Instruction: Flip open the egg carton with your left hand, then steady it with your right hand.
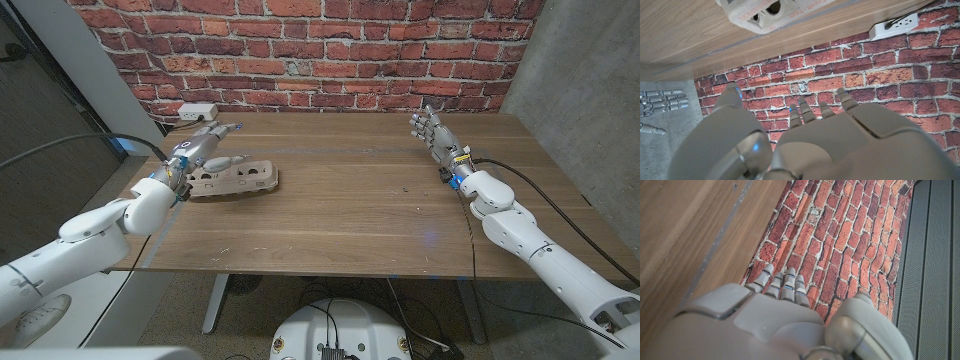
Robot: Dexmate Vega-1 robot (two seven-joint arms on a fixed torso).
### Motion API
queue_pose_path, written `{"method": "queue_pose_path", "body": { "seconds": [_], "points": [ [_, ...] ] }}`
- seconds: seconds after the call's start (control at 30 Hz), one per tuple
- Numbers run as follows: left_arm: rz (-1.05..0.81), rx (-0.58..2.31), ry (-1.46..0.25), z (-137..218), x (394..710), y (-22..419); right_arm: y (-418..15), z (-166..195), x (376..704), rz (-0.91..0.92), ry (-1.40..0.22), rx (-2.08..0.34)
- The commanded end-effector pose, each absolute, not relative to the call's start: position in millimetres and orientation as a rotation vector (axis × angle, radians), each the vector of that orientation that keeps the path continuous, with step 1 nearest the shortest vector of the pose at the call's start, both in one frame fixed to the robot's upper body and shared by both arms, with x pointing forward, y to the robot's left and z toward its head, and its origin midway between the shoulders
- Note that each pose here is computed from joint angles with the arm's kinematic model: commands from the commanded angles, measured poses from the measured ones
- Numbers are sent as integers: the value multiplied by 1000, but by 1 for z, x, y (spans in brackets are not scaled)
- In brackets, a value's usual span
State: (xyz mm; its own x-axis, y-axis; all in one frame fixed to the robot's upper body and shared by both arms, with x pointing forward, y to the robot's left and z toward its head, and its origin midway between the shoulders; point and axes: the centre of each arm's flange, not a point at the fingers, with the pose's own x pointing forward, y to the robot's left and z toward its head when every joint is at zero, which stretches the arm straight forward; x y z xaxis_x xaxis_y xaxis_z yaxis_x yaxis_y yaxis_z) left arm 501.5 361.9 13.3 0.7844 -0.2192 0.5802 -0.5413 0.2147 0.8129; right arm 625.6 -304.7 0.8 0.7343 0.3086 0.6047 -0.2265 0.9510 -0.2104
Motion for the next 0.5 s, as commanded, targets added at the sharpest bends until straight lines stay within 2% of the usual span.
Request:
{"method": "queue_pose_path", "body": {
  "seconds": [0.03, 0.3, 0.5],
  "points": [
    [364, 1550, -615, 3, 495, 356, -304, -1, 628, 294, -672, -108],
    [393, 1625, -573, -15, 493, 355, -304, -2, 629, 294, -669, -103],
    [363, 1685, -459, -18, 490, 358, -304, -2, 631, 296, -670, -100]
  ]
}}
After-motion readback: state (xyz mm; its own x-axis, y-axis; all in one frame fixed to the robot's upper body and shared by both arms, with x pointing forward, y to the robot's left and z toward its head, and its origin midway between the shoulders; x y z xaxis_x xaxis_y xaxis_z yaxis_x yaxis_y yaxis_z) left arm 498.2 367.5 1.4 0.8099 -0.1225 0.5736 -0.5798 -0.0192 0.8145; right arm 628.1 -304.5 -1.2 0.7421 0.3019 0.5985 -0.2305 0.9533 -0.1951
